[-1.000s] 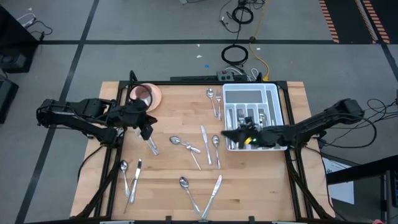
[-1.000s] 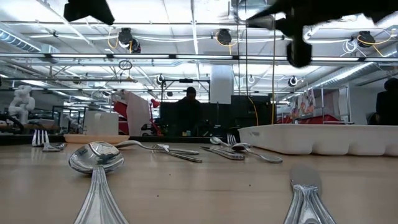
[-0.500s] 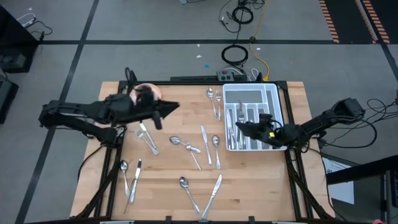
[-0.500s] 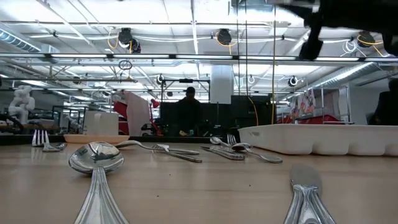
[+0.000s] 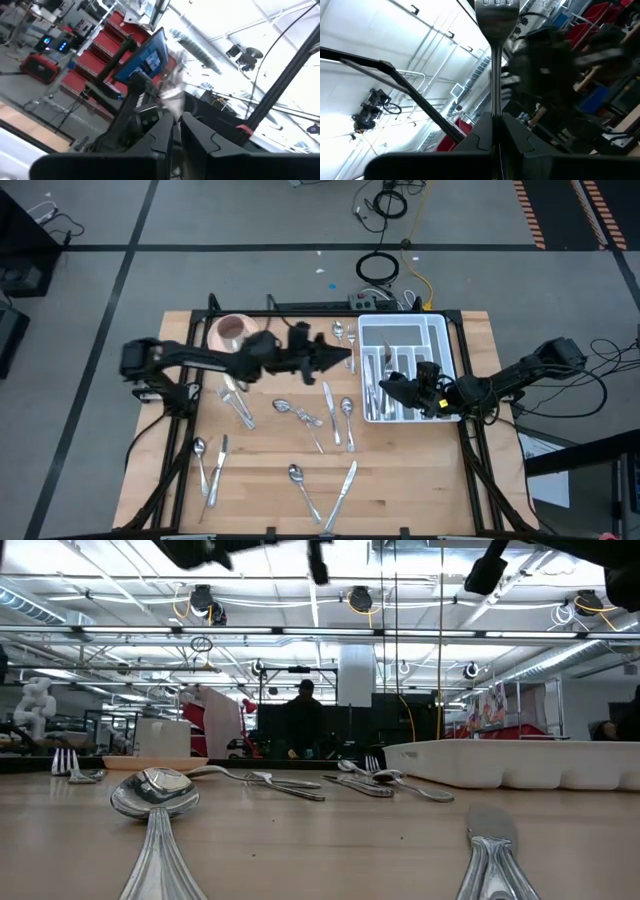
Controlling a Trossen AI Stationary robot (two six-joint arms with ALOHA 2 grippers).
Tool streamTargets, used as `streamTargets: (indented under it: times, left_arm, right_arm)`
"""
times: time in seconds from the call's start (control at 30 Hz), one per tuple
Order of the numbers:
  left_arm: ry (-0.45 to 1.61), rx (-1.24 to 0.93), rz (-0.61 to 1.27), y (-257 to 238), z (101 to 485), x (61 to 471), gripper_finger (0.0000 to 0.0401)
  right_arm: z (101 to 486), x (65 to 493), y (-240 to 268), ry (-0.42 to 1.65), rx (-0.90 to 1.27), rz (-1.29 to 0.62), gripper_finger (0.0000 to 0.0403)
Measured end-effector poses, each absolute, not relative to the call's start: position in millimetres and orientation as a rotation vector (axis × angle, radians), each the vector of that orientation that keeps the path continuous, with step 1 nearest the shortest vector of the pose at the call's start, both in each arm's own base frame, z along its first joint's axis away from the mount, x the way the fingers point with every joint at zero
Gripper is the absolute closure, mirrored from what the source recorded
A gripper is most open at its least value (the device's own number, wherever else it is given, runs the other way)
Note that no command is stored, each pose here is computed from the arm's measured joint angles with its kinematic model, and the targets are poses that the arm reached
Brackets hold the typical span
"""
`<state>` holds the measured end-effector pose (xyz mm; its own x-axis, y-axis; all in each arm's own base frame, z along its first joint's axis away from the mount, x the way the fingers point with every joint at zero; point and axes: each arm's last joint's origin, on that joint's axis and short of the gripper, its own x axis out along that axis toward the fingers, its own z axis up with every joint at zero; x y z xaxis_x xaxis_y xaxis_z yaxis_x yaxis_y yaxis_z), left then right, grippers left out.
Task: Sort silverware
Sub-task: Put the silver fork into the silverware rack
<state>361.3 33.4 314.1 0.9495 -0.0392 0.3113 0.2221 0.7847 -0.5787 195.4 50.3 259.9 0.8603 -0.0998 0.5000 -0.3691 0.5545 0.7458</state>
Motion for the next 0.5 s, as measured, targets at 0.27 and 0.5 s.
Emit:
streamTargets:
  times: [0.27, 0.5]
  left_arm:
    - [-0.407, -0.613, -0.257, 38.8, 271.6, 399.5, 0.0360]
    - [-0.554, -0.514, -0.336, 37.9, 274.8, 400.9, 0.0360]
  right_arm:
    - [260.2, 195.4, 51.8, -0.516, 0.968, 0.216, 0.0402]
    - [260.0, 195.5, 53.3, -0.494, 0.951, 0.264, 0.0402]
